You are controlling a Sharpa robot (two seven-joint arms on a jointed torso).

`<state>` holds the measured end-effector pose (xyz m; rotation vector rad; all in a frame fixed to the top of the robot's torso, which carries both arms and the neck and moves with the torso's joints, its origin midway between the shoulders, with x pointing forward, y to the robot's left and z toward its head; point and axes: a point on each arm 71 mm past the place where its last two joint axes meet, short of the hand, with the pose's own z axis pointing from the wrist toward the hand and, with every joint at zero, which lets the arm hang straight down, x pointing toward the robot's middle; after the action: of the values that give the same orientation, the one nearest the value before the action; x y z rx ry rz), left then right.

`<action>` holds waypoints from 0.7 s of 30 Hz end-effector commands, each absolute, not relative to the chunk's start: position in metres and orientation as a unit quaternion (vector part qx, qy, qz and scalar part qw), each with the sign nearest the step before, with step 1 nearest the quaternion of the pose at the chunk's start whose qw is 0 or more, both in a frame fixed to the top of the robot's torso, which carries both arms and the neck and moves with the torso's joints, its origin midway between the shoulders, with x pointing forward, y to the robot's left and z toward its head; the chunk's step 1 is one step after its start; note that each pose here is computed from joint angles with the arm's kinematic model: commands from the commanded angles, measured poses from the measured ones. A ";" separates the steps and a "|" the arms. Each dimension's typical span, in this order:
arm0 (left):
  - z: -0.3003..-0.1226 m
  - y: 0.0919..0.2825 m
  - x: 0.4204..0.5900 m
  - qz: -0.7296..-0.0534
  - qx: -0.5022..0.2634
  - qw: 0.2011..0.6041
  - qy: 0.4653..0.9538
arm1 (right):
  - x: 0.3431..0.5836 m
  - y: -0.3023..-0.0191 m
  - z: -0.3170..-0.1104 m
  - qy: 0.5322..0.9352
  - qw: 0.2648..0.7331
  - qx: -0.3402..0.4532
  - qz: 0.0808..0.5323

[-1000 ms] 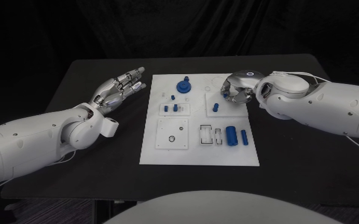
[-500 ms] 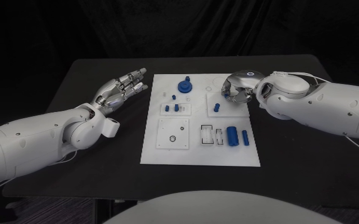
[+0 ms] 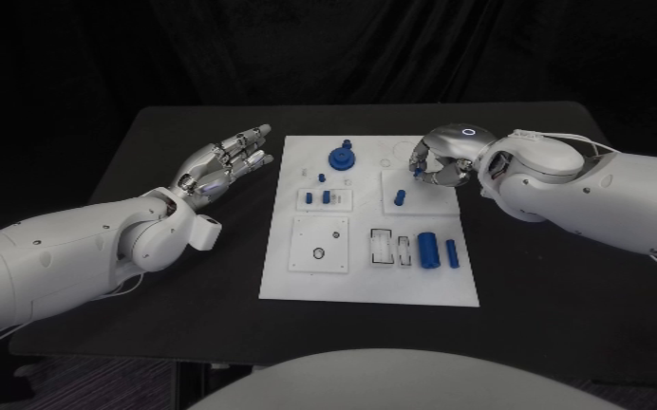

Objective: Assemble the parts on the task board

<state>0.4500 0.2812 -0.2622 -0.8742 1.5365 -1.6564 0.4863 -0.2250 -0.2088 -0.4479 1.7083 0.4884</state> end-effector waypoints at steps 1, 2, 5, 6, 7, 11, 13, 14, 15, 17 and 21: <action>-0.257 0.281 0.449 -0.665 -0.326 0.363 0.565 | 0.485 -0.222 -0.192 0.719 0.631 -0.193 0.220; -0.257 0.281 0.449 -0.665 -0.326 0.363 0.565 | 0.485 -0.221 -0.187 0.716 0.633 -0.193 0.221; -0.257 0.281 0.449 -0.665 -0.326 0.364 0.565 | 0.482 -0.219 -0.170 0.705 0.643 -0.196 0.226; -0.257 0.281 0.449 -0.665 -0.326 0.364 0.565 | 0.480 -0.217 -0.165 0.701 0.646 -0.197 0.228; -0.257 0.281 0.449 -0.665 -0.326 0.364 0.565 | 0.479 -0.216 -0.161 0.699 0.647 -0.198 0.231; -0.257 0.279 0.450 -0.665 -0.325 0.363 0.565 | 0.469 -0.207 -0.150 0.691 0.647 -0.207 0.245; -0.257 0.279 0.450 -0.666 -0.325 0.363 0.565 | 0.462 -0.197 -0.147 0.691 0.641 -0.215 0.257; -0.258 0.279 0.450 -0.666 -0.325 0.363 0.565 | 0.459 -0.192 -0.146 0.692 0.635 -0.220 0.263; -0.258 0.279 0.450 -0.666 -0.325 0.363 0.565 | 0.455 -0.187 -0.147 0.693 0.630 -0.225 0.269; -0.258 0.279 0.450 -0.666 -0.325 0.363 0.565 | 0.449 -0.176 -0.149 0.694 0.620 -0.235 0.280; -0.258 0.279 0.450 -0.665 -0.325 0.363 0.565 | 0.437 -0.156 -0.157 0.687 0.608 -0.265 0.296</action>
<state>0.4507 0.2797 -0.2639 -0.8749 1.5383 -1.6560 0.4409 -0.1606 -0.1531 -0.5681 1.5831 0.6998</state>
